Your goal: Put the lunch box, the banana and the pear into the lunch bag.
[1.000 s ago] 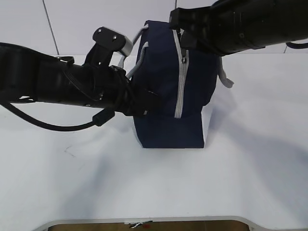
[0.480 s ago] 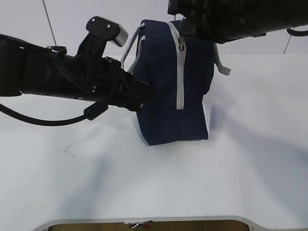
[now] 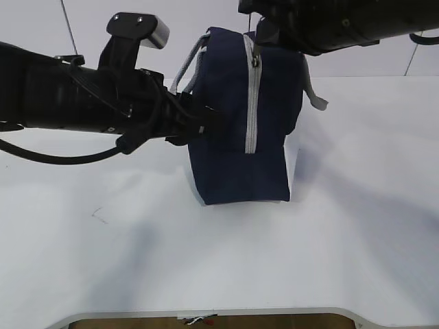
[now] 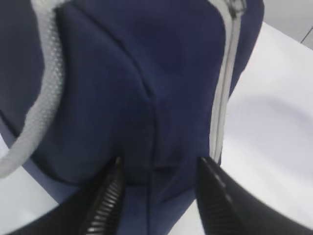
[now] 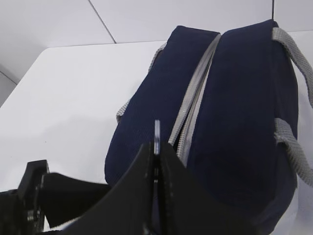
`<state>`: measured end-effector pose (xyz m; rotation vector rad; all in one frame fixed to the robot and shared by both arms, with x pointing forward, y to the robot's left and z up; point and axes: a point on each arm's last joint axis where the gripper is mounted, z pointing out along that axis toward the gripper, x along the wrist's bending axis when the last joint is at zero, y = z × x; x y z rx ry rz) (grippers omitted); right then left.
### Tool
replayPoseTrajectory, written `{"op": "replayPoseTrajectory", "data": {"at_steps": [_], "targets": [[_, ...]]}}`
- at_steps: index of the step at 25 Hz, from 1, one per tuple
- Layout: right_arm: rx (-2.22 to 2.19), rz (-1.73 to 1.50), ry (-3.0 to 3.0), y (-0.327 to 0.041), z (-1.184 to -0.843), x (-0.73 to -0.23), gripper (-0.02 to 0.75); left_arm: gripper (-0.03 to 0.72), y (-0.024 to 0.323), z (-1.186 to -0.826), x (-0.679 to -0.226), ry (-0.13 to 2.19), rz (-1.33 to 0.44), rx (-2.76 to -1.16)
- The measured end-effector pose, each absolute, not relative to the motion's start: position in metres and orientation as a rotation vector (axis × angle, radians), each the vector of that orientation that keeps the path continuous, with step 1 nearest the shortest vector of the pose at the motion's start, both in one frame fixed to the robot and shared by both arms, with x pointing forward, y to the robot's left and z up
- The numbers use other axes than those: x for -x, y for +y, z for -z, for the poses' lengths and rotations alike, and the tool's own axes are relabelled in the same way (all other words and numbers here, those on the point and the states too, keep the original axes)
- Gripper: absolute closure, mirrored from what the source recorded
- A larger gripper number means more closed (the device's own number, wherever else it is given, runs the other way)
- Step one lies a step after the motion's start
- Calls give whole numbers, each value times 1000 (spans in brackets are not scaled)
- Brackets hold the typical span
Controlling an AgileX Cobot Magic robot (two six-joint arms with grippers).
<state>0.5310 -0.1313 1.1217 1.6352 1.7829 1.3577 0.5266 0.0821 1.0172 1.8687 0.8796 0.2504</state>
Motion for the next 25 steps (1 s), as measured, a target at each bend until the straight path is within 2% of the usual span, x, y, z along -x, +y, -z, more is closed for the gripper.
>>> {"op": "replayPoseTrajectory", "data": {"at_steps": [2, 5, 17, 21, 25], "targets": [[-1635, -1358, 1783, -131, -1122, -531, 726, 301, 83, -1020, -526, 889, -252, -1853], [-1635, -1358, 1783, -131, -1122, -531, 726, 276, 84, -1027, -525, 890, -256, -1833], [-1636, -1377, 1772, -130, -1125, -533, 725, 279, 81, -1045, -532, 852, -311, -1793], [-1636, -1377, 1773, -130, -1125, -533, 725, 363, 79, -1047, -535, 859, -306, -1774], [-1638, -1374, 1774, -130, -1125, -533, 725, 543, 79, -1047, -537, 872, -315, -1771]]}}
